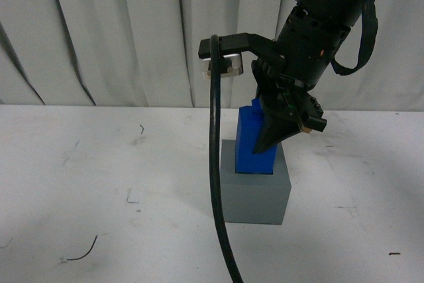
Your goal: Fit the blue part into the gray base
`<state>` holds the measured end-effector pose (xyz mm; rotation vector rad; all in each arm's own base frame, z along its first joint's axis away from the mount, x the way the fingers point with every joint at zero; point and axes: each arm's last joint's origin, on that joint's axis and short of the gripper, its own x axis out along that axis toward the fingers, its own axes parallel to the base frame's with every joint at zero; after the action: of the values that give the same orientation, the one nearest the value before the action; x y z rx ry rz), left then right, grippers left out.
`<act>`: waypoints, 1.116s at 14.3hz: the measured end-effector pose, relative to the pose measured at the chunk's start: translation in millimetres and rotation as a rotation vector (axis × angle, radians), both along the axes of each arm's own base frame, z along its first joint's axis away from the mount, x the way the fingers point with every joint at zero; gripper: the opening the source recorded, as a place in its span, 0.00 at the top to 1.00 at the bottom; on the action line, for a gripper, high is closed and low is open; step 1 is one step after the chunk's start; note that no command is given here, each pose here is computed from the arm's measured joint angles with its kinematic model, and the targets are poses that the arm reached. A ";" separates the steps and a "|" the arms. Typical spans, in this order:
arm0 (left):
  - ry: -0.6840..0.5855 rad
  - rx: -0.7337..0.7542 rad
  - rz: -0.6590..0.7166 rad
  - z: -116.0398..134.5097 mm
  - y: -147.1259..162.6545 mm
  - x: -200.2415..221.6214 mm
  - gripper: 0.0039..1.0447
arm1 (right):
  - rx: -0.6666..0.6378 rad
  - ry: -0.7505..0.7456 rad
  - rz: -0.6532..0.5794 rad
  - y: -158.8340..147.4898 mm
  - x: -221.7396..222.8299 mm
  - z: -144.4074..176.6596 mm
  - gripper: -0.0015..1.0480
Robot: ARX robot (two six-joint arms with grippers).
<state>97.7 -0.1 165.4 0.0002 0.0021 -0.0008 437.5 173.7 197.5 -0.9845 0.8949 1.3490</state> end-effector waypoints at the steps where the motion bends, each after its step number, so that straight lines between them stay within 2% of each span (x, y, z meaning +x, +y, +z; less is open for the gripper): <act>1: 0.000 0.000 0.000 0.0 0.0 0.0 0.06 | -0.005 0.006 -0.007 -2.9 2.1 -4.1 0.55; 14: 0.000 0.000 0.000 0.0 0.0 0.0 0.06 | -0.032 -0.044 0.055 -4.2 1.6 -18.9 0.55; 15: 0.000 0.000 0.000 0.0 0.0 0.0 0.06 | -0.034 -0.048 0.059 -2.5 0.9 -20.1 0.53; 16: 0.000 0.000 0.000 0.0 0.0 0.0 0.06 | -0.053 -0.027 0.061 -4.1 -1.6 -23.4 0.36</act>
<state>97.7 -0.1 165.4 0.0002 0.0021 -0.0008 435.9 169.5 174.1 -1.0759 0.8901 1.3654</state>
